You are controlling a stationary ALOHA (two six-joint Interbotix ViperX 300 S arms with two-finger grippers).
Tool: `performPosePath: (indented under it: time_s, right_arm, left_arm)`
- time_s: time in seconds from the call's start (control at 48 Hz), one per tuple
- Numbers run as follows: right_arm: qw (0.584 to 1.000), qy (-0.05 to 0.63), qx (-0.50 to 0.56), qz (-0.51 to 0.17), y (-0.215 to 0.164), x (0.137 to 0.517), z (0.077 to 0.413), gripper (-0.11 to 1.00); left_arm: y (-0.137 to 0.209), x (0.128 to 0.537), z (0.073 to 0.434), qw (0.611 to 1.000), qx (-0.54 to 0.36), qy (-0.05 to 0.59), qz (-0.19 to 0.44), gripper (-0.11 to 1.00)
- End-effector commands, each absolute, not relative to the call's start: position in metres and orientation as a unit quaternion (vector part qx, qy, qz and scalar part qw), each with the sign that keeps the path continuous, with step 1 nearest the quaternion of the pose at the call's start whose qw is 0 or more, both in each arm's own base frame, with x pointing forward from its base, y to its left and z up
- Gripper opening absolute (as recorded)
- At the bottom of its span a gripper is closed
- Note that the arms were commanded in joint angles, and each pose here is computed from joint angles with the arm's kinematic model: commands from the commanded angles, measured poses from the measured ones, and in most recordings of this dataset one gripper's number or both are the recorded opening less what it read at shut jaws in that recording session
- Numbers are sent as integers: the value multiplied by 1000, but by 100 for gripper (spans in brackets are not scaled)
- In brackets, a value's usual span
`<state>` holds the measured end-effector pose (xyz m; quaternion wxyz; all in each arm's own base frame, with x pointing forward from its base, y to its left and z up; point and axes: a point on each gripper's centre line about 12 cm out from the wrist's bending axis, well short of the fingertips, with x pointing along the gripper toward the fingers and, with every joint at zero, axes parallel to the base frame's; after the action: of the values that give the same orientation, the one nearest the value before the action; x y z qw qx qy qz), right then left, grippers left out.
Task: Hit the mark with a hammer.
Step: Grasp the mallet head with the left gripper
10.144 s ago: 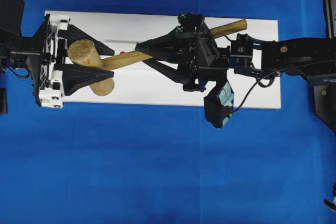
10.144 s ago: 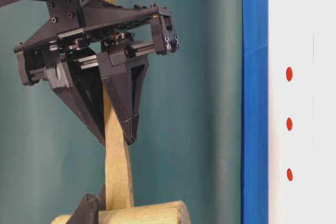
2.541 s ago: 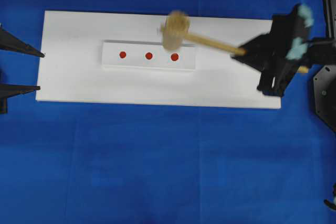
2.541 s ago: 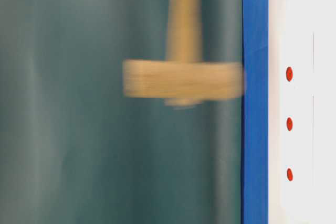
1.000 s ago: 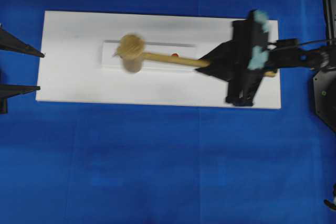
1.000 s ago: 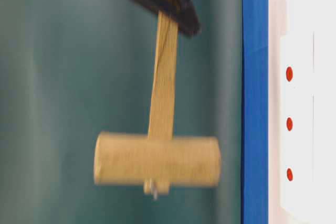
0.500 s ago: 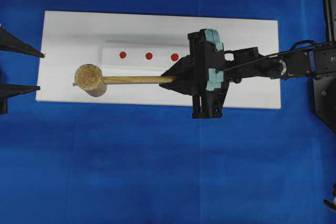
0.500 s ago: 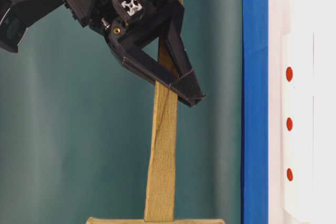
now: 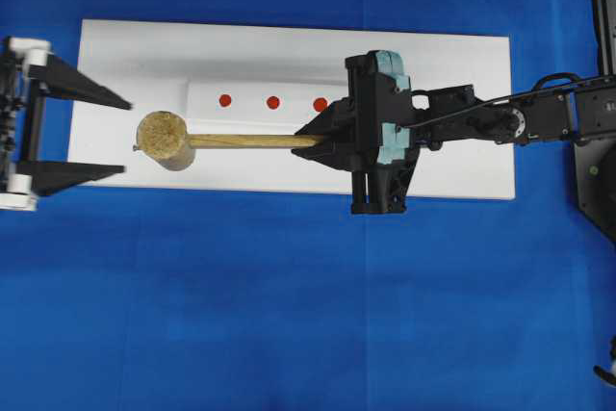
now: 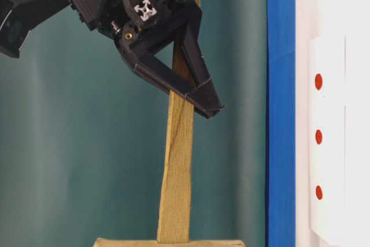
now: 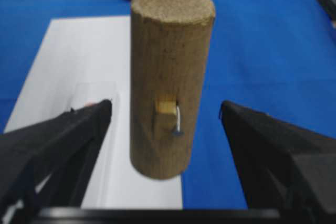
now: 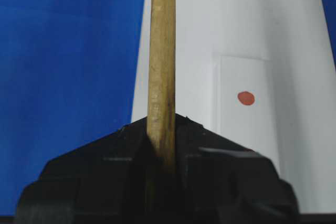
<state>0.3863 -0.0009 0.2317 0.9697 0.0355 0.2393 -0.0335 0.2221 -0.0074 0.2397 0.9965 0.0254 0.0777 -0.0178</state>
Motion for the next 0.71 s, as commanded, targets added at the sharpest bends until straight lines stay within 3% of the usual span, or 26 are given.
performPosePath:
  time_s: [0.0,0.187,0.687]
  right_arm:
    - [975,218,33,-35,-1,391,248,1]
    - [975,219,34,-36,-2,390,247,1]
    - [975,219,34,-35,-2,390,247,1]
  left_arm:
    - [-8,237,247,998,23,64,-17,85]
    - [-8,259,244,998,24,59,-16,92]
    - [-7,293,241,997,24,78,-12,92]
